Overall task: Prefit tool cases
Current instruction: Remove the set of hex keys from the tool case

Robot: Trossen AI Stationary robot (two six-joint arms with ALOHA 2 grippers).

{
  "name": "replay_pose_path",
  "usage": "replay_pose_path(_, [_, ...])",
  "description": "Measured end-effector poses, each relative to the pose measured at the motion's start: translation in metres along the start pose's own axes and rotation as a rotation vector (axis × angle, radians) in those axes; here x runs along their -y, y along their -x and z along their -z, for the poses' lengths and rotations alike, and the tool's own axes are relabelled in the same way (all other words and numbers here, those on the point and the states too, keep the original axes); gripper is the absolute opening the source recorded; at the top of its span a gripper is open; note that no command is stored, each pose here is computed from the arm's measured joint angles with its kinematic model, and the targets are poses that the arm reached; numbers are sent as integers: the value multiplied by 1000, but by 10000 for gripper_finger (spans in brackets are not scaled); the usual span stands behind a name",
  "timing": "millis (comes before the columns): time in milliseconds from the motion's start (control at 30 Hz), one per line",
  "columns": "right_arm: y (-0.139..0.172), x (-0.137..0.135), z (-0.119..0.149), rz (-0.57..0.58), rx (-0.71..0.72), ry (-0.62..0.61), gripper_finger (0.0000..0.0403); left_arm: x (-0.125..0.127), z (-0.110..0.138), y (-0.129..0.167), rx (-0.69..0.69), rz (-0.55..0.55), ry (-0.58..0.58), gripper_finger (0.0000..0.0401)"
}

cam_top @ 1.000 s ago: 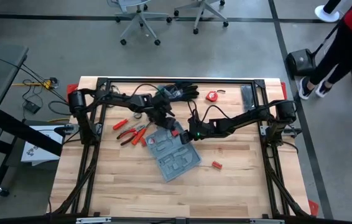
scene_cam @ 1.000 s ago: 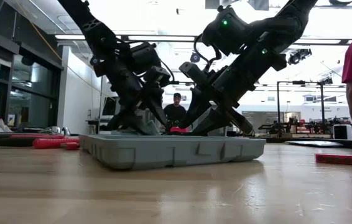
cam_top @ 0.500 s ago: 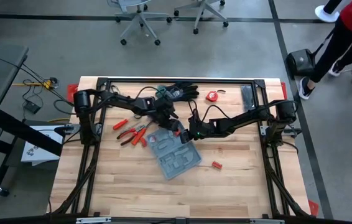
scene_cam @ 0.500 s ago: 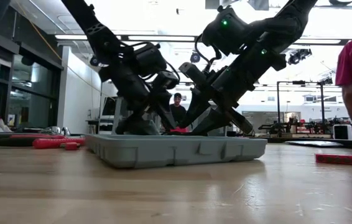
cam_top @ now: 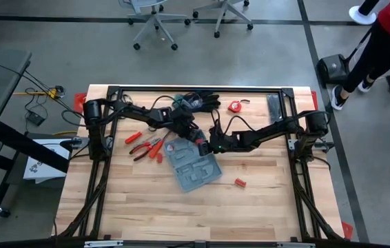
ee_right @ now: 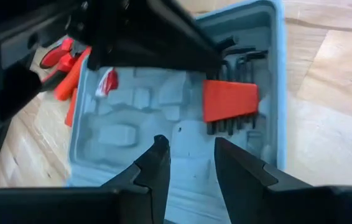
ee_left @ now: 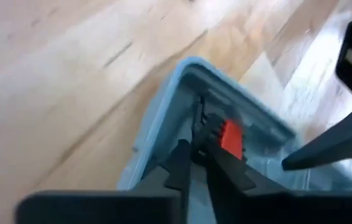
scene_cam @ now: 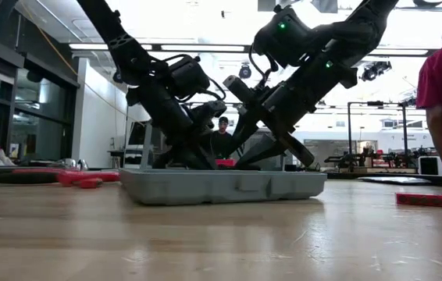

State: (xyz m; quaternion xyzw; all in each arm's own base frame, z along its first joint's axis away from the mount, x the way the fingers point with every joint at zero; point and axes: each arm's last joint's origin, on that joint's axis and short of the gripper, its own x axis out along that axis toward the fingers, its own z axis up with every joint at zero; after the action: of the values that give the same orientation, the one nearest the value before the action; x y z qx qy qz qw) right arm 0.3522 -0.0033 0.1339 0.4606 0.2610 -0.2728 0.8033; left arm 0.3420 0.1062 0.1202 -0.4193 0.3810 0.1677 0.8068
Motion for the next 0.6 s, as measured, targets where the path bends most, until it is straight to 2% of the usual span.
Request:
replay_pose_path(67, [0,0,0,-1,-4,0,119,1,-1,0,9,17,-4,9])
replay_pose_path(333, [0,-1,3,-8,-27,-19,119,3,0,1,-34,67,8,3])
replay_pose_path(600, [8,-12,32,-44,-118,22,119,4,-9,15,-33,138,-14,0])
